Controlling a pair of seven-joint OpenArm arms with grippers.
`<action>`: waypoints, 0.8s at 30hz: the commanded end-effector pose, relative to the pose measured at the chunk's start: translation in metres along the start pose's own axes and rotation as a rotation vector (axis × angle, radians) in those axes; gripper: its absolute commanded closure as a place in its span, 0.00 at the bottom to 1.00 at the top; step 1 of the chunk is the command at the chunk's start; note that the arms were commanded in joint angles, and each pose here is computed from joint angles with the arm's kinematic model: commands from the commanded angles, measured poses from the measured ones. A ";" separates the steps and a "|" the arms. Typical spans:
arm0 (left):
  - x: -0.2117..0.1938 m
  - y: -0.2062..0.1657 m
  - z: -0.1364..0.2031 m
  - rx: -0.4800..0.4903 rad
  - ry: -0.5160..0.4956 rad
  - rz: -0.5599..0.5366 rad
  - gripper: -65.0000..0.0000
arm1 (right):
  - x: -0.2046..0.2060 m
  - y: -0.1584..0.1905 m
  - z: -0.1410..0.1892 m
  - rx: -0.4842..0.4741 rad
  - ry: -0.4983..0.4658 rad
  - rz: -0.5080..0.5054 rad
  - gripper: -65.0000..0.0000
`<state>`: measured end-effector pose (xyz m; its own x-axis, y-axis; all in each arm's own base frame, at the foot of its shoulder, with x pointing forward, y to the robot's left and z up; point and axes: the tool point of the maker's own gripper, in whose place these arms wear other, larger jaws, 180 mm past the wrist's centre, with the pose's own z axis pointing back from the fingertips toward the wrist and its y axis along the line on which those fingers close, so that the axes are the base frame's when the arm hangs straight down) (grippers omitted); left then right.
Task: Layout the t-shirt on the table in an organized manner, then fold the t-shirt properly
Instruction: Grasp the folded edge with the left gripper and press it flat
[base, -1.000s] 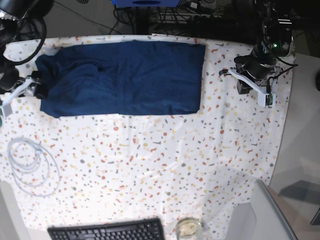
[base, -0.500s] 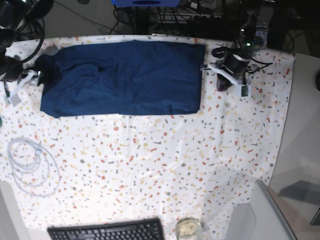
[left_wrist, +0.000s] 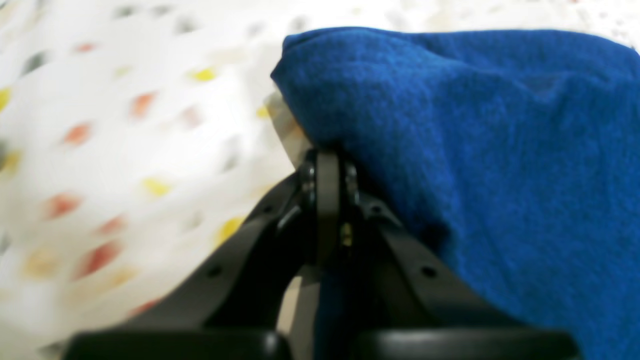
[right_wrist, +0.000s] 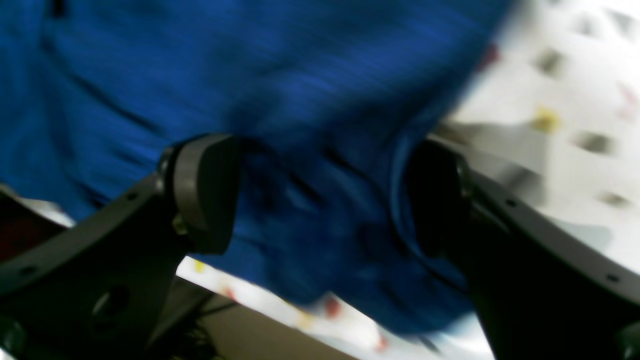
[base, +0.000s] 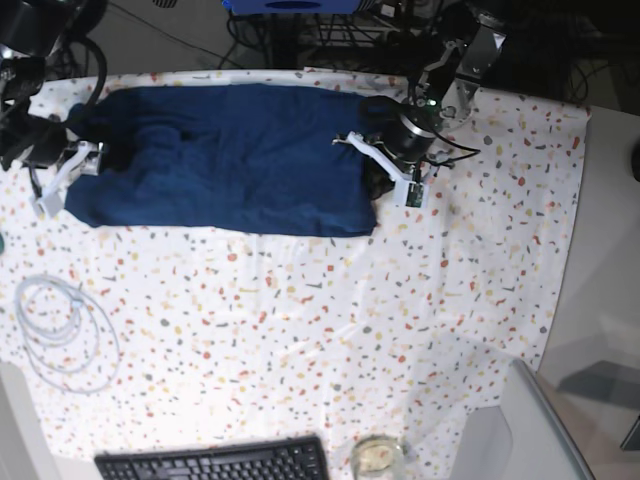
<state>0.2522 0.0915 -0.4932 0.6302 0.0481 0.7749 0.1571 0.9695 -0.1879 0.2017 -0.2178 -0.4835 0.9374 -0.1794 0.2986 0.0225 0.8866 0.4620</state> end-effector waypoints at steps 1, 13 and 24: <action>-0.004 -0.006 -0.001 -0.015 0.019 0.001 1.00 | 0.005 0.003 0.003 0.019 -0.008 0.010 0.25; 0.007 -0.009 0.000 -0.022 -0.008 0.003 1.00 | 0.013 0.002 0.007 0.026 -0.032 0.008 0.70; 0.014 -0.015 0.008 -0.043 -0.027 -0.009 1.00 | 0.028 0.042 0.030 -0.006 -0.059 0.169 0.99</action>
<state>0.2452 0.0816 -0.4841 0.6379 0.0378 0.7692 0.1859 0.9617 -0.2014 0.2138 -0.1916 -0.4376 0.9171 -0.0605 0.3941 -0.1170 0.9041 0.4110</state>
